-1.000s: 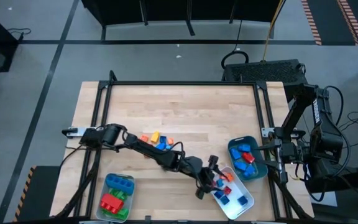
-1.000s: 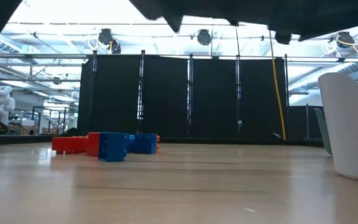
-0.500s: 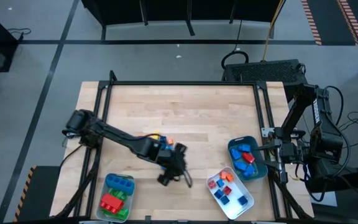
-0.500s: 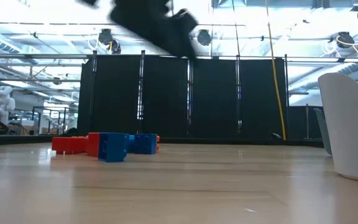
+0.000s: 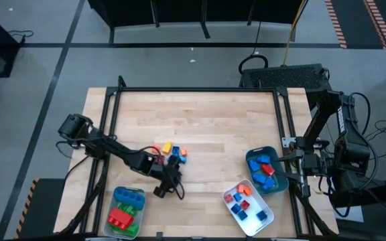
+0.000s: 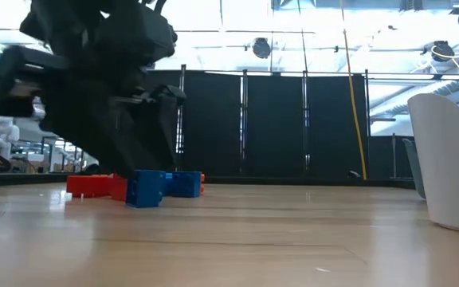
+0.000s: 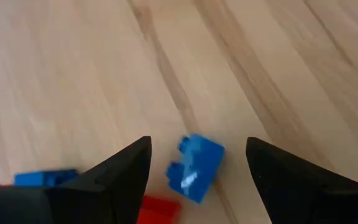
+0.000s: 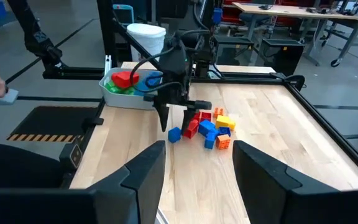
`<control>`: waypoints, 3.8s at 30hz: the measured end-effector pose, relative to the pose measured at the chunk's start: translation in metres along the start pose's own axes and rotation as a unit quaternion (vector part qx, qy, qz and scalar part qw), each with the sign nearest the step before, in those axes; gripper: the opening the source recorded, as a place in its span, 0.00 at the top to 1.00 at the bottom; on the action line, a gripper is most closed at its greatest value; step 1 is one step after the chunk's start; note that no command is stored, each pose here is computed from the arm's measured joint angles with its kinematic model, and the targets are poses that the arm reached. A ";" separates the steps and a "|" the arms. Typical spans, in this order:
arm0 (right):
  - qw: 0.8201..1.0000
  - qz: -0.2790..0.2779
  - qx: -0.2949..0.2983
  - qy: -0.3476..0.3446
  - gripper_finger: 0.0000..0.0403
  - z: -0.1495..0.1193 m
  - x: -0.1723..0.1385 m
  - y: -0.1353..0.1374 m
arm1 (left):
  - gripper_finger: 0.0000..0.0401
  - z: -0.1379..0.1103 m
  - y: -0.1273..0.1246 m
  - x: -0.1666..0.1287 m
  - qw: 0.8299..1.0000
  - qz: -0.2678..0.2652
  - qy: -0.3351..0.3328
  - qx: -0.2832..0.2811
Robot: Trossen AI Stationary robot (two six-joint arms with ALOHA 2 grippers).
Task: Sort blocks by size
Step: Put the small square blue game piece into the white bin
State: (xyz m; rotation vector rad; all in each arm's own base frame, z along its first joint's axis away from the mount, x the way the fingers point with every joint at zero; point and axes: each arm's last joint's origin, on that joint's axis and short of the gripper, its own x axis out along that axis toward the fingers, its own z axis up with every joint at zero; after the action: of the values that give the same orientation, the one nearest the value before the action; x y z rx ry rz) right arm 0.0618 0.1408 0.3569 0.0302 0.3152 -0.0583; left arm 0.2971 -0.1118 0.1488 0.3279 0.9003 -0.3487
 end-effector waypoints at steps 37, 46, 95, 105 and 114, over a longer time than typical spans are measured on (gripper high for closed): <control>1.000 0.000 0.006 0.000 0.58 0.000 0.000 0.000 | 0.77 0.078 0.032 -0.003 0.974 0.059 -0.218 -0.009; 1.000 0.000 0.009 0.000 0.58 0.000 0.000 0.000 | 0.77 0.126 0.052 0.000 0.921 0.078 -0.381 0.030; 1.000 0.002 0.008 0.004 0.58 0.000 0.000 0.000 | 0.40 0.082 0.081 -0.011 0.996 0.076 0.044 -0.017; 1.000 0.002 -0.003 0.004 0.58 0.000 0.000 0.000 | 0.40 0.001 0.068 -0.004 0.989 0.126 0.058 -0.053; 1.000 0.001 0.001 0.002 0.58 0.000 0.000 0.000 | 0.40 -0.022 0.067 0.005 0.990 0.111 0.044 -0.073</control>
State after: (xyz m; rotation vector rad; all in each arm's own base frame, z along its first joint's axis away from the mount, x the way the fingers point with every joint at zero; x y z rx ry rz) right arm 0.0618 0.1408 0.3566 0.0318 0.3186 -0.0568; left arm 0.3135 -0.0439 0.1409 0.3069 0.9587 -0.0623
